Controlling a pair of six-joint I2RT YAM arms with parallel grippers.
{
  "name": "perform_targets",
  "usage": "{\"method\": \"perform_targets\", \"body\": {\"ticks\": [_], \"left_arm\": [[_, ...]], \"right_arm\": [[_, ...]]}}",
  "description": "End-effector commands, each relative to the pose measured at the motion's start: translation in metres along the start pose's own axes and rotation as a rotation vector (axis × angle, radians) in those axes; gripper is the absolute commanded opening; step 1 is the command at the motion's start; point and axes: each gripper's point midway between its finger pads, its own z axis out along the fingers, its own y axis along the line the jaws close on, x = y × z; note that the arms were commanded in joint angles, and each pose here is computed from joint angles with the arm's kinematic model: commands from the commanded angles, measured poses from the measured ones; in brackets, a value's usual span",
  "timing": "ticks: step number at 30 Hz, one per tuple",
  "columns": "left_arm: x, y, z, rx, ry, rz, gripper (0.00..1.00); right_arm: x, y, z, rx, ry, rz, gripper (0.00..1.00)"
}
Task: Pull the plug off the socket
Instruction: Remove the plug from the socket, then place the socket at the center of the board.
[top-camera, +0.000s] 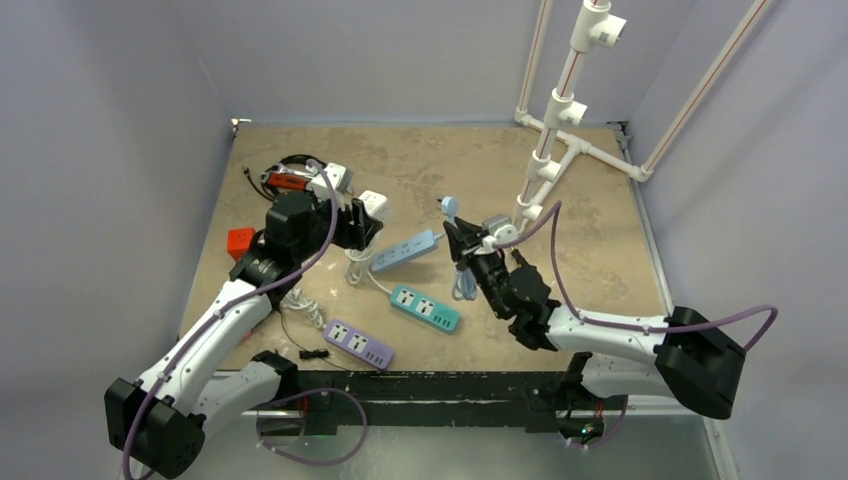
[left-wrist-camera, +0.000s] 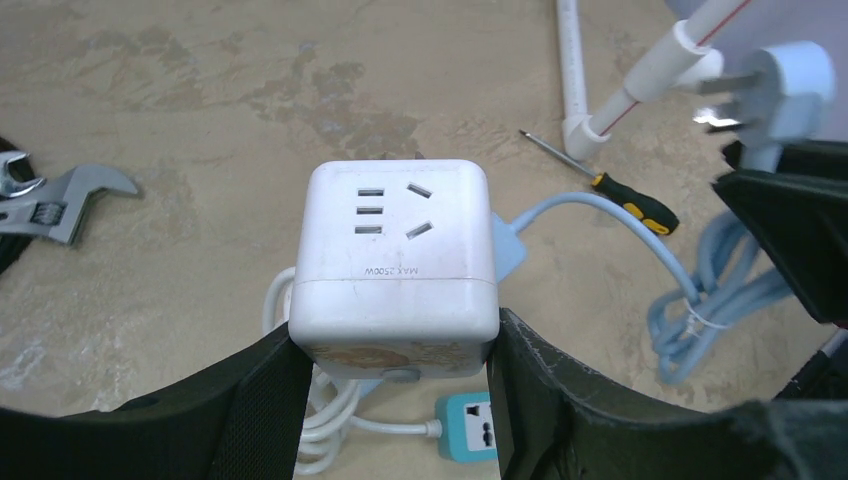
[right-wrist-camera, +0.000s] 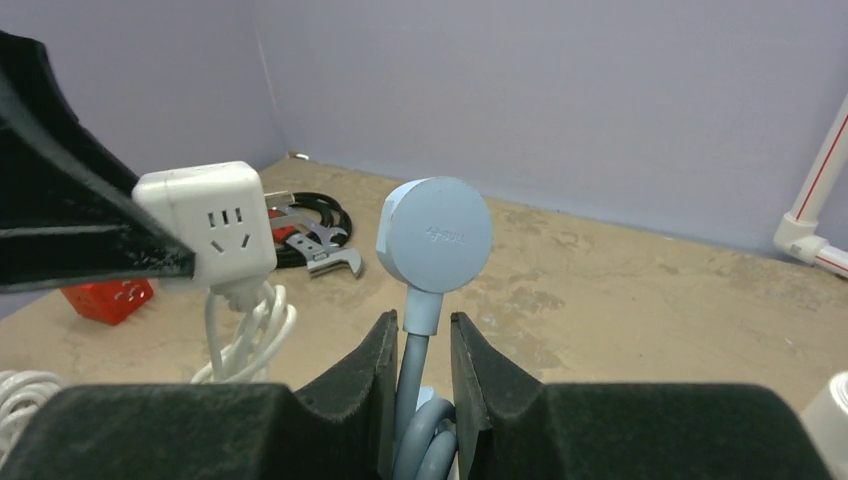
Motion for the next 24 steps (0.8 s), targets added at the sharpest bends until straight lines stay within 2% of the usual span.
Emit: {"method": "perform_targets", "body": {"ticks": [1, 6, 14, 20, 24], "left_arm": [[-0.047, -0.04, -0.017, 0.207, -0.185, 0.089, 0.0], [-0.058, -0.07, -0.03, 0.377, -0.235, 0.135, 0.0], [-0.062, -0.087, -0.046, 0.466, -0.271, 0.163, 0.0], [-0.057, -0.102, -0.048, 0.558, -0.252, 0.174, 0.0], [-0.052, -0.112, -0.052, 0.616, -0.243, 0.196, 0.0]], "right_arm": [[-0.054, 0.009, 0.035, 0.052, -0.092, 0.043, 0.0], [-0.073, 0.014, 0.081, 0.054, -0.086, 0.019, 0.0], [-0.071, -0.006, 0.155, 0.086, -0.067, -0.03, 0.0], [-0.043, 0.028, 0.202, -0.094, -0.002, -0.115, 0.0], [-0.013, 0.067, 0.219, -0.291, 0.062, -0.157, 0.0]]}}
